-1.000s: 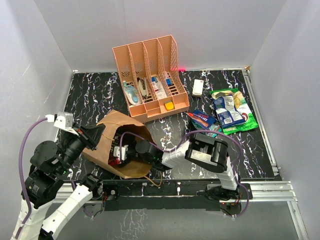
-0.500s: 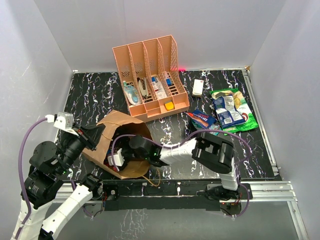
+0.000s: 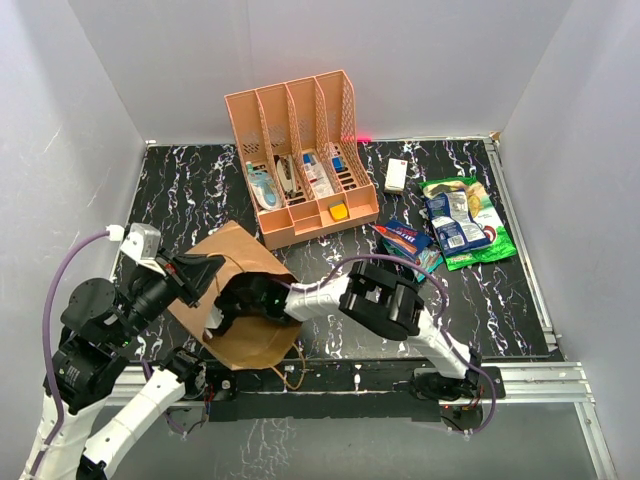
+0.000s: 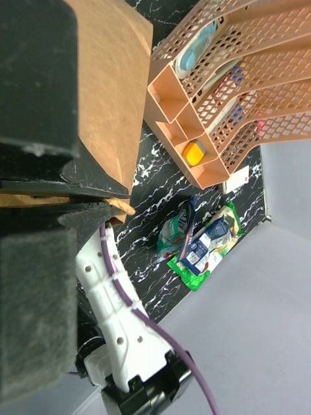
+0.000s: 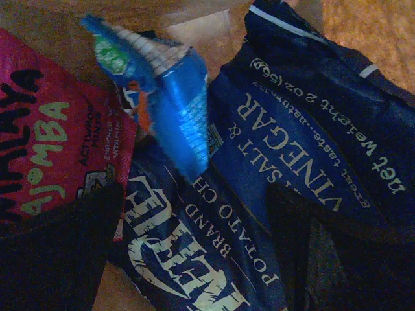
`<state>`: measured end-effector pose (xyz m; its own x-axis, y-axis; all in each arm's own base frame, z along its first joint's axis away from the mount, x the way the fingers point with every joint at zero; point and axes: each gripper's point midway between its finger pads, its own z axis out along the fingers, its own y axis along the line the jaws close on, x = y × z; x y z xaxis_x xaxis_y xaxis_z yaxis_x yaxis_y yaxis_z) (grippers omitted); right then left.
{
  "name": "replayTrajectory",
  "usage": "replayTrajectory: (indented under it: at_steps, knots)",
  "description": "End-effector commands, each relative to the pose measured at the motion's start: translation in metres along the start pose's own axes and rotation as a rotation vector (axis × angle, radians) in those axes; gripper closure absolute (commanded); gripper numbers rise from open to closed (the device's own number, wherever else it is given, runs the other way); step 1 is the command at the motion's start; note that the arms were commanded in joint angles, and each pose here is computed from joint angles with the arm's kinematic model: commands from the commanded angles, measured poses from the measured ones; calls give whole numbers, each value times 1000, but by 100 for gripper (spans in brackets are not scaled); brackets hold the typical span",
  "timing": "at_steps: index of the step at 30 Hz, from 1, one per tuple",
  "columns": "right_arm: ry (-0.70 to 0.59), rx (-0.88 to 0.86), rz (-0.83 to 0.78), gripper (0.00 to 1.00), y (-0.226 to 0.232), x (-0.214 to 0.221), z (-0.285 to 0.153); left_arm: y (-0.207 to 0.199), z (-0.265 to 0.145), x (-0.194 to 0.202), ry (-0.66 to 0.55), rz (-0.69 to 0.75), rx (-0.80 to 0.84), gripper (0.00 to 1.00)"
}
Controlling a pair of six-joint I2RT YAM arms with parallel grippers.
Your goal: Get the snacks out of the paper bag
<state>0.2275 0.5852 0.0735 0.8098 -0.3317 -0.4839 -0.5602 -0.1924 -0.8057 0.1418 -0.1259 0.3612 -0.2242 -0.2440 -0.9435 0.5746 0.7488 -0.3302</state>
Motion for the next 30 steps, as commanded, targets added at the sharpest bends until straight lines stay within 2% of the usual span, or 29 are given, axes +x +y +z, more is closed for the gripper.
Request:
replayTrajectory:
  at_steps: [1, 3, 6, 10, 13, 16, 17, 23, 30]
  knots:
    - [33, 72, 47, 8, -17, 21, 17, -17, -3, -13, -17, 13, 80, 100]
    - [57, 111, 70, 17, -25, 31, 20, -17, -4, -13, -19, 14, 78, 100]
    - [94, 209, 111, 42, -47, 43, 19, -15, -7, -12, -20, 12, 66, 100]
    - [125, 321, 137, 61, -77, 49, 7, -9, -10, -10, -21, 8, 30, 100]
    - [116, 358, 147, 72, -91, 44, -4, 1, -13, -7, -24, 2, -20, 100]
    - [118, 392, 161, 89, -101, 41, -15, 13, -18, -2, -32, -5, -83, 100]
    - [112, 406, 169, 92, -104, 39, -20, 18, -20, 1, -32, -8, -108, 100]
    - [65, 512, 219, 92, -129, 21, -54, 41, -36, 10, -41, -15, -229, 100]
    - [3, 487, 233, 92, -129, 1, -73, 52, -45, 31, -5, -43, -280, 100]
